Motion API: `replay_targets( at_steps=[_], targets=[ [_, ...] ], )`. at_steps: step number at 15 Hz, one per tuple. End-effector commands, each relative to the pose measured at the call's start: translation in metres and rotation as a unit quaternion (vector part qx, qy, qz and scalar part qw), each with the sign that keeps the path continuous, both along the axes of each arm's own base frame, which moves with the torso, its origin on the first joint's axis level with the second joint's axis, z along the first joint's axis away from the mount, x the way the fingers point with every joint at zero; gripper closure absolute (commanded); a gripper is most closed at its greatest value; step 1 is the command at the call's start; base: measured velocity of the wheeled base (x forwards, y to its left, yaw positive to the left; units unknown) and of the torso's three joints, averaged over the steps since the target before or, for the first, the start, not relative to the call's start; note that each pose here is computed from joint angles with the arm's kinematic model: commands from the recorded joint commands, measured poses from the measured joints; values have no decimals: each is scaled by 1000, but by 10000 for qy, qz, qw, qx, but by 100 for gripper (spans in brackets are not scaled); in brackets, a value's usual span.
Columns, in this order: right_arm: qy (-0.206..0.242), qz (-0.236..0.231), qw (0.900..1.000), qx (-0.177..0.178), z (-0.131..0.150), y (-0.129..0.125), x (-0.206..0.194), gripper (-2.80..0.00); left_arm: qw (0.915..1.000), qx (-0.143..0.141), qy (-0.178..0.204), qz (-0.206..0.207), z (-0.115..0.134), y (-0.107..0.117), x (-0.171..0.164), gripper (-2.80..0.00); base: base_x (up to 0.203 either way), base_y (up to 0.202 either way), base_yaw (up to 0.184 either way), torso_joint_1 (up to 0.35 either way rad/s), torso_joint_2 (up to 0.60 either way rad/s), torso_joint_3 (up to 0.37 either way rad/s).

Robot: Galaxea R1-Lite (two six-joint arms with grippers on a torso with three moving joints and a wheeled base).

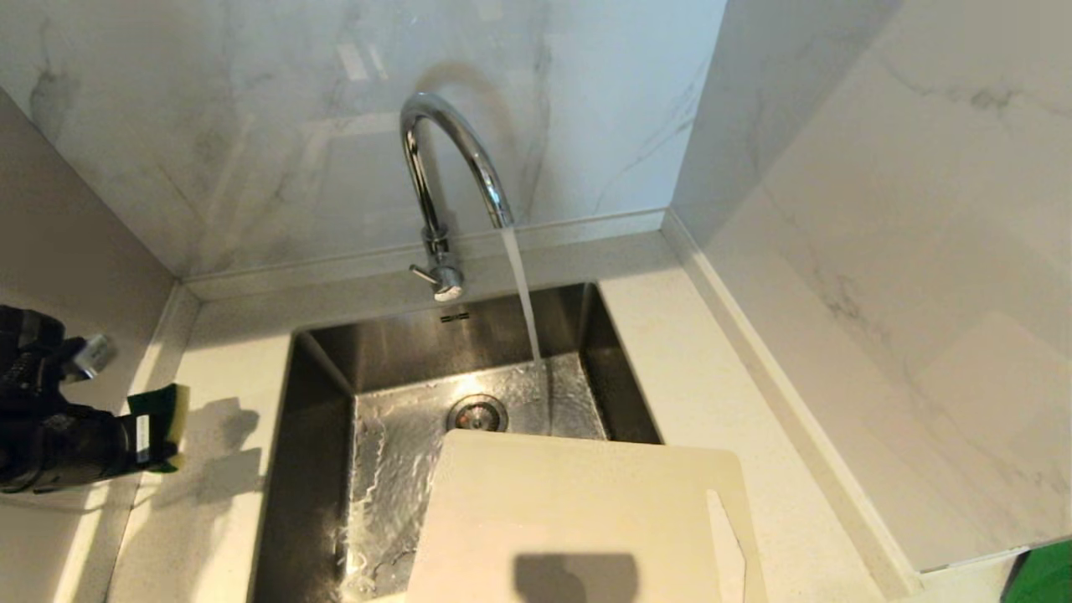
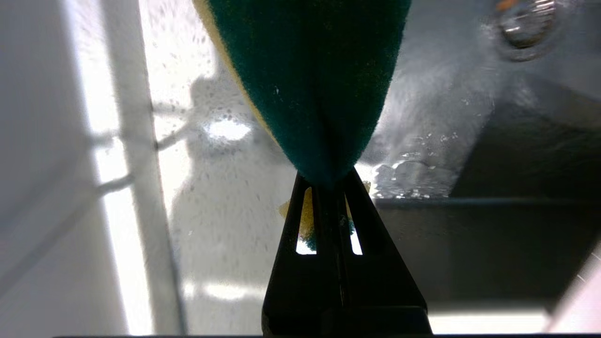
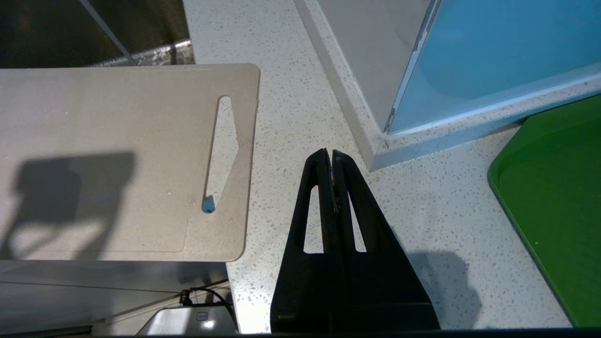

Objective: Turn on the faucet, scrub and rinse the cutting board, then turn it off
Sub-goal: Pick up the cleaning cloth, then pick up the cutting board

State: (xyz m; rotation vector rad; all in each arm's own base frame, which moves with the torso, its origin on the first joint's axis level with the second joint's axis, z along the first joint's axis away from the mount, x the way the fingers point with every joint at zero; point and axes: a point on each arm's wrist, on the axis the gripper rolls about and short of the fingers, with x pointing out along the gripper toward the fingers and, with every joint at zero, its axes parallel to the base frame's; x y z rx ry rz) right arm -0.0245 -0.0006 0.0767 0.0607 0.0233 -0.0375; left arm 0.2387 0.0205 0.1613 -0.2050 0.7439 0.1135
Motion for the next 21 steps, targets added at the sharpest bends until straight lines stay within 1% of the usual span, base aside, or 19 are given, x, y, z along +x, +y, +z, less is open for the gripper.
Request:
replay_targets(
  at_steps=[1, 5, 7, 9, 11, 14, 17, 18, 21],
  targets=[
    [0, 0, 10000, 1, 0, 0, 0, 0, 9958, 135, -880, -198, 45, -10, -54, 0, 0, 0, 0, 0, 0, 0],
    [0, 0, 10000, 1, 0, 0, 0, 0, 9885, 341, -1405, -443, 81, -18, -136, 0, 0, 0, 0, 0, 0, 0],
    [0, 0, 10000, 1, 0, 0, 0, 0, 9827, 460, -1721, -513, 94, -19, -182, 0, 0, 0, 0, 0, 0, 0],
    [0, 0, 10000, 1, 0, 0, 0, 0, 9747, 531, -2105, -529, 102, -21, -223, 0, 0, 0, 0, 0, 0, 0],
    [0, 0, 10000, 1, 0, 0, 0, 0, 9661, 611, -2453, -534, 101, -22, -260, 0, 0, 0, 0, 0, 0, 0],
    [0, 0, 10000, 1, 0, 0, 0, 0, 9524, 778, -2891, -576, 90, -23, -306, 0, 0, 0, 0, 0, 0, 0],
    [0, 0, 10000, 1, 0, 0, 0, 0, 9401, 860, -3248, -569, 78, -24, -332, 0, 0, 0, 0, 0, 0, 0],
    [0, 0, 10000, 1, 0, 0, 0, 0, 9381, 868, -3306, -565, 74, -24, -339, 0, 0, 0, 0, 0, 0, 0],
    [0, 0, 10000, 1, 0, 0, 0, 0, 9369, 869, -3341, -554, 65, -24, -351, 0, 0, 0, 0, 0, 0, 0]
  ],
)
